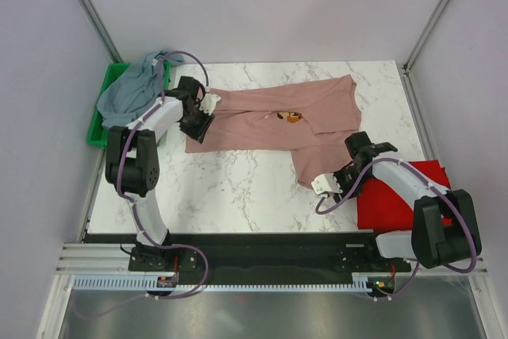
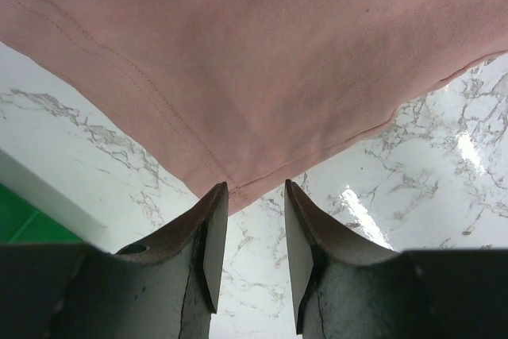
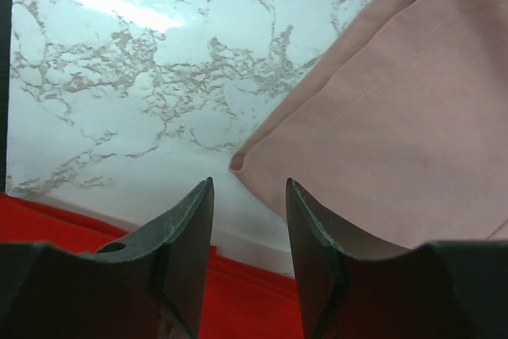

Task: Fold and stack the t-shirts
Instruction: Fold the tshirt

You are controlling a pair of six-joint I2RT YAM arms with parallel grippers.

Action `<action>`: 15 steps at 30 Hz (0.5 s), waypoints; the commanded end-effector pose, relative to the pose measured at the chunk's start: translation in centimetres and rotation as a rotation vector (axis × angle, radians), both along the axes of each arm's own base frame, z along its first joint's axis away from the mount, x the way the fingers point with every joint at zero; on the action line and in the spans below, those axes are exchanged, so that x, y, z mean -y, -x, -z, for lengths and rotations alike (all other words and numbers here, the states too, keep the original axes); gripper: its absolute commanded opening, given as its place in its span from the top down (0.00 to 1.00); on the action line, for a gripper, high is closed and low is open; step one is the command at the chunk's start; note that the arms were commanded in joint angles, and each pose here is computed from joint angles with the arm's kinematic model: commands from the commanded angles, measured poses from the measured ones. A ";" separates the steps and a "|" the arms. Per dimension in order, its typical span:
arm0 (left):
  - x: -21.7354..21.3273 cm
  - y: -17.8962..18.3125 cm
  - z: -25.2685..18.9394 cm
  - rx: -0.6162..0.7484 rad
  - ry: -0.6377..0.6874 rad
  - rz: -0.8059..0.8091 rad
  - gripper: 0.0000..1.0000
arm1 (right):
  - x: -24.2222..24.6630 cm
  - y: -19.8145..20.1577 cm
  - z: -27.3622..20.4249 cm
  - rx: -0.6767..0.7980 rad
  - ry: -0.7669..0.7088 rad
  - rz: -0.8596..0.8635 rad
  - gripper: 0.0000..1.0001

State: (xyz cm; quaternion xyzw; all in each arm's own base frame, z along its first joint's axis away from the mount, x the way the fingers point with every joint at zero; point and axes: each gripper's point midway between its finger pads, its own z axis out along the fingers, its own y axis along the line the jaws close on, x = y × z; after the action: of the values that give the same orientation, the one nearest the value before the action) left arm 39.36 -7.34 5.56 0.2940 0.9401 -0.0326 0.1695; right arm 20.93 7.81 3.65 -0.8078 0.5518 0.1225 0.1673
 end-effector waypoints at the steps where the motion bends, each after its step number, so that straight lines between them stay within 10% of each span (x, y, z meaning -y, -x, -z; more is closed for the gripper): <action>1: -0.2 -1.6 -0.9 0.051 -0.005 -0.024 0.58 | -0.3 1.2 0.2 -0.019 -0.010 -0.073 0.51; 15: -0.6 -1.7 -0.6 0.049 -0.025 -0.026 0.59 | -0.6 0.1 2.1 -0.031 0.023 -0.045 0.63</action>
State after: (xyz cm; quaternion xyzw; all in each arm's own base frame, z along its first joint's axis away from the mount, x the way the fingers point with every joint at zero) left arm 39.88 -6.94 5.77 0.2917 0.9405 -0.0194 0.1732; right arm 21.01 8.17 2.11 -0.8196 0.5388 0.1258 0.1490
